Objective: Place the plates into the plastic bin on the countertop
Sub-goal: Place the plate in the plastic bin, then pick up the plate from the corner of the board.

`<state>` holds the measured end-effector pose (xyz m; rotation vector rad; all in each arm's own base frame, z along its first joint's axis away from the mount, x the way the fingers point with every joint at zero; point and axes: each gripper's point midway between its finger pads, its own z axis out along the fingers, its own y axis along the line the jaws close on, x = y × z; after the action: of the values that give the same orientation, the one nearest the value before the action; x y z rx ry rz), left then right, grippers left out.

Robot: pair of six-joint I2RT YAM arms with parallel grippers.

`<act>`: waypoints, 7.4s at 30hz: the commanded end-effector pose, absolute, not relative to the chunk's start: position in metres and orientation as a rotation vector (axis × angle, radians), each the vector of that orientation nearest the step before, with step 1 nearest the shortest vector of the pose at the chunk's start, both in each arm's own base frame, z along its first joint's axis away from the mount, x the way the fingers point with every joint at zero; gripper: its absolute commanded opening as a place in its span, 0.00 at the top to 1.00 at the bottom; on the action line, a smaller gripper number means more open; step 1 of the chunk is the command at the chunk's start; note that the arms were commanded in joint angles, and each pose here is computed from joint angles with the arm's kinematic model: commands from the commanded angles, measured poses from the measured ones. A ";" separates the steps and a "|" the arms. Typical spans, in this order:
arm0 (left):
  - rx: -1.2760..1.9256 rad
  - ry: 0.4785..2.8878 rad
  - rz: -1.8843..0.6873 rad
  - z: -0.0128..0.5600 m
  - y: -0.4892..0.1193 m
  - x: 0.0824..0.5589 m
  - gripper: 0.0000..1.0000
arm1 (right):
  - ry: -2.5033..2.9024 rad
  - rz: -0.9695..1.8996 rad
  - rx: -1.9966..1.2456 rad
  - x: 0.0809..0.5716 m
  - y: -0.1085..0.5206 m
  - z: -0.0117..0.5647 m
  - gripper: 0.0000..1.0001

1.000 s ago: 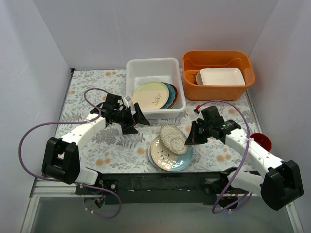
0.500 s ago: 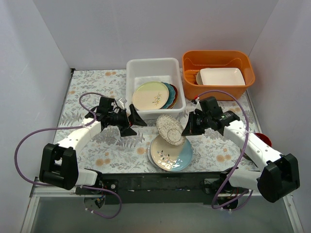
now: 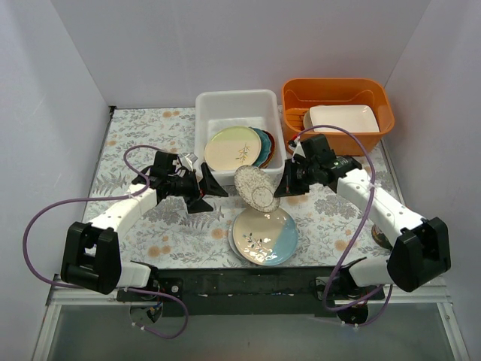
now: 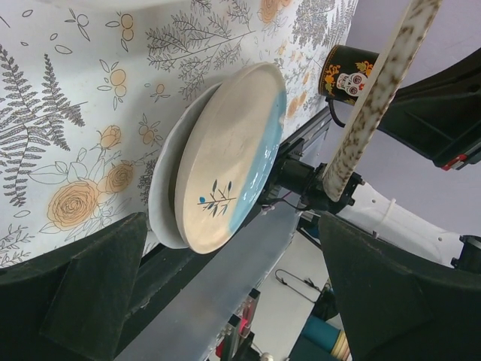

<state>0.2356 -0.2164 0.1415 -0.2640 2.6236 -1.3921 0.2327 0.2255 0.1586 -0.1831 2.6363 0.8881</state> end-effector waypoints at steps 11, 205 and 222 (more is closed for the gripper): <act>-0.243 2.625 -1.434 0.137 -0.215 0.222 0.02 | 2.436 0.973 -0.292 0.308 0.273 0.205 0.99; -0.044 2.819 -1.401 0.088 -0.311 0.171 0.41 | 2.692 0.888 0.045 0.156 0.164 0.053 0.97; -0.034 2.834 -1.378 0.087 -0.314 0.164 1.00 | 2.665 0.935 0.035 0.154 0.169 0.060 0.96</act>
<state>0.1587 -0.3159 0.0859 0.0067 2.8530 -1.4408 0.1455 0.1453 0.0334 0.1024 2.7630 0.7553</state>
